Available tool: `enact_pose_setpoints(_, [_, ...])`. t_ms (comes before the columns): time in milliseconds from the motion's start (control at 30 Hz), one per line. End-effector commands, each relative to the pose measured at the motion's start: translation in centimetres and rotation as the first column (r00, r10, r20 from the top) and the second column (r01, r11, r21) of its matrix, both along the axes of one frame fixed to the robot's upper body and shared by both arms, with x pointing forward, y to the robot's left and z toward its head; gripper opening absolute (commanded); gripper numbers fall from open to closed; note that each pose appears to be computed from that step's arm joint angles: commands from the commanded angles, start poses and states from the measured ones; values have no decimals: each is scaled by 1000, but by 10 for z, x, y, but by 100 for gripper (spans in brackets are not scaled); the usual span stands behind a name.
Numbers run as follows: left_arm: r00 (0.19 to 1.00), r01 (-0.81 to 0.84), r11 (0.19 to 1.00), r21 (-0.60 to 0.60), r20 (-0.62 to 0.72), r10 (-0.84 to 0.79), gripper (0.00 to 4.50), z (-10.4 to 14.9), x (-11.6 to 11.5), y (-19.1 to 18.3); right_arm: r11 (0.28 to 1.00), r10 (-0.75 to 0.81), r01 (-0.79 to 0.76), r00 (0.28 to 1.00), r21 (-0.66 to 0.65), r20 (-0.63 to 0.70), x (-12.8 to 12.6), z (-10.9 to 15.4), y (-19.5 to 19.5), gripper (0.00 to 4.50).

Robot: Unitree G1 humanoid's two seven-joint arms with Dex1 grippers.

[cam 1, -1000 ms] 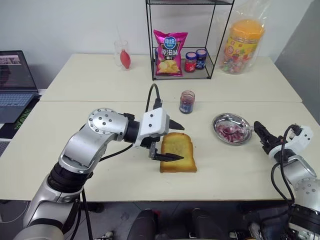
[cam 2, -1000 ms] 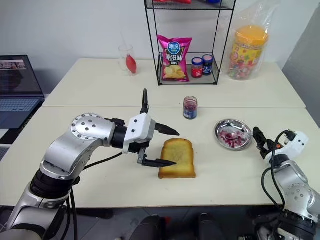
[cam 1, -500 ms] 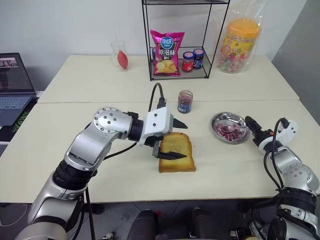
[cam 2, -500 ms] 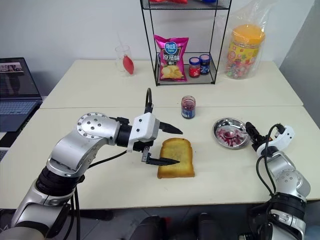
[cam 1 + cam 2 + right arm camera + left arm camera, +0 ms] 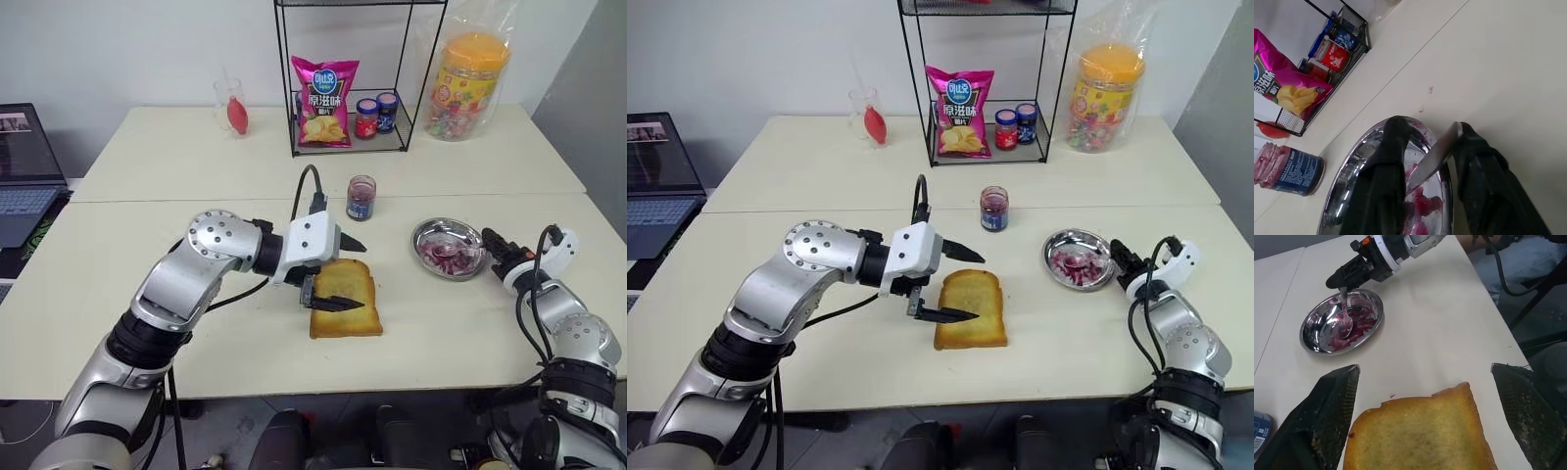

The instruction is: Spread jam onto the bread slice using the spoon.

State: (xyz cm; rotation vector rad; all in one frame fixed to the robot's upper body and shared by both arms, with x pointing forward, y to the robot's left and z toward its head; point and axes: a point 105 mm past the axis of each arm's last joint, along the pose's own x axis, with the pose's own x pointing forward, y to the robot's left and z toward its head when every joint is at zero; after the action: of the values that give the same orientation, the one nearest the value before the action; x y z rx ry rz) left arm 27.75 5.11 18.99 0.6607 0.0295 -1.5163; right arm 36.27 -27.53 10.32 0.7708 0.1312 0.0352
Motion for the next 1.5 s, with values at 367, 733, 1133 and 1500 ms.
enact_pose_setpoints(367, [984,-174,983,-55,23,176,450,11,17,25,997,73,-62,968,-56,239,-21,78,10,6])
enact_pose_setpoints(733, [837,-539,816,-209,-29,546,450,20,45,67,950,253,-141,869,-279,425,-16,170,77,6])
enact_pose_setpoints(1133, [732,-669,671,-319,-126,670,450,25,44,85,872,412,-195,787,-448,459,53,209,167,6])
enact_pose_setpoints(1500, [699,-703,632,-326,-153,699,450,27,40,91,755,534,-222,754,-617,383,87,181,206,6])
